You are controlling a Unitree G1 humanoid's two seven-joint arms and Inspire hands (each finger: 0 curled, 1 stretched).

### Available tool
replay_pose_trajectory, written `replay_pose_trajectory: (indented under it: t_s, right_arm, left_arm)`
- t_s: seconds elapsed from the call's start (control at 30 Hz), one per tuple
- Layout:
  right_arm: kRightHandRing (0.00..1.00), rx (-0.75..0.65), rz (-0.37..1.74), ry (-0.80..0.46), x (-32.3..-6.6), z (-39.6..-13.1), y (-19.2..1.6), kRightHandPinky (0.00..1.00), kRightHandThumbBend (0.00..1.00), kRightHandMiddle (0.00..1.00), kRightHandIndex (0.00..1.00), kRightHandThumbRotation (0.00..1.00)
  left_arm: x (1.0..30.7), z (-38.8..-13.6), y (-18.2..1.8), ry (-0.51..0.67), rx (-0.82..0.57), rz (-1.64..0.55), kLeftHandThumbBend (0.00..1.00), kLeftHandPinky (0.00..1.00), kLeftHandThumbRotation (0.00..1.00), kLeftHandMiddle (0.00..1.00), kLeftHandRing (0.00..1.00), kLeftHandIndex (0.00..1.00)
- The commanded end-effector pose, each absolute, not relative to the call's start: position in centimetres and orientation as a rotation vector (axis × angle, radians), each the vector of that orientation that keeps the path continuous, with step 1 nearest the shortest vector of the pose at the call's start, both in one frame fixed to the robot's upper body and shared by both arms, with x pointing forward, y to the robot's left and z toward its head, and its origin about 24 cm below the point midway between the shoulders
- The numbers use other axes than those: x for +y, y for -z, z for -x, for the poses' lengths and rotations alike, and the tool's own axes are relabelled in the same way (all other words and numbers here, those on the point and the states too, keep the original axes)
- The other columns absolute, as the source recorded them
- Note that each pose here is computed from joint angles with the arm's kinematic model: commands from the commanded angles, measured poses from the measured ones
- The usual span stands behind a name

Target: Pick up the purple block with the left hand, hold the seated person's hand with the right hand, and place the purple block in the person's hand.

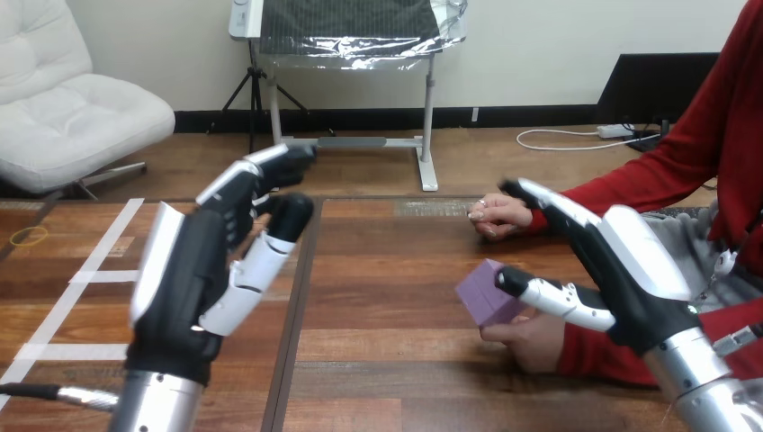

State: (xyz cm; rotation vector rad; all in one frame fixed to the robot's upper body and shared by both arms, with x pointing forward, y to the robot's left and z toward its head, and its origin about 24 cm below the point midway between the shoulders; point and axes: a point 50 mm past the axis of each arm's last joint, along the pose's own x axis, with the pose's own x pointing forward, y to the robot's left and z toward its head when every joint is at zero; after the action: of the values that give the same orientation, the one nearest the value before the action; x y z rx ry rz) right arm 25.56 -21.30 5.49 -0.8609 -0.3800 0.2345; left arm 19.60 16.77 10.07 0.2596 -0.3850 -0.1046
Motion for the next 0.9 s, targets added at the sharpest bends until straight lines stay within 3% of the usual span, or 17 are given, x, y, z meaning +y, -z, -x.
replay_pose_trajectory:
  t_s: [0.0, 0.3, 0.5, 0.7, 0.87]
  right_arm:
    - [0.83, -0.648, 0.713, -0.150, -19.9, -25.3, -10.0, 0.71, 0.77, 0.87, 0.87, 1.00]
    - [0.81, -0.672, 0.591, -0.183, -18.4, -23.6, -10.1, 0.71, 0.86, 0.84, 0.83, 1.00]
    - [0.78, -0.665, 0.570, -0.185, -17.8, -22.5, -9.6, 0.68, 0.91, 0.82, 0.82, 1.00]
    - [0.77, -0.643, 0.517, -0.208, -17.1, -21.6, -9.1, 0.67, 0.90, 0.81, 0.82, 1.00]
    - [0.81, -0.607, 0.455, -0.222, -16.5, -20.8, -8.5, 0.75, 0.87, 0.82, 0.83, 1.00]
  left_arm:
    - [16.7, -18.8, -12.3, 0.080, -0.496, -0.245, 0.63, 0.68, 0.84, 0.80, 0.81, 0.76]
    - [16.6, -18.1, -12.6, 0.067, -0.514, -0.220, 0.63, 0.64, 0.83, 0.79, 0.79, 0.76]
    - [16.3, -17.8, -12.7, 0.053, -0.539, -0.176, 0.69, 0.63, 0.83, 0.77, 0.76, 0.74]
    - [16.3, -17.8, -12.6, 0.059, -0.561, -0.141, 0.61, 0.62, 0.82, 0.75, 0.75, 0.73]
    - [16.2, -17.7, -12.4, 0.060, -0.570, -0.117, 0.57, 0.61, 0.82, 0.75, 0.75, 0.72]
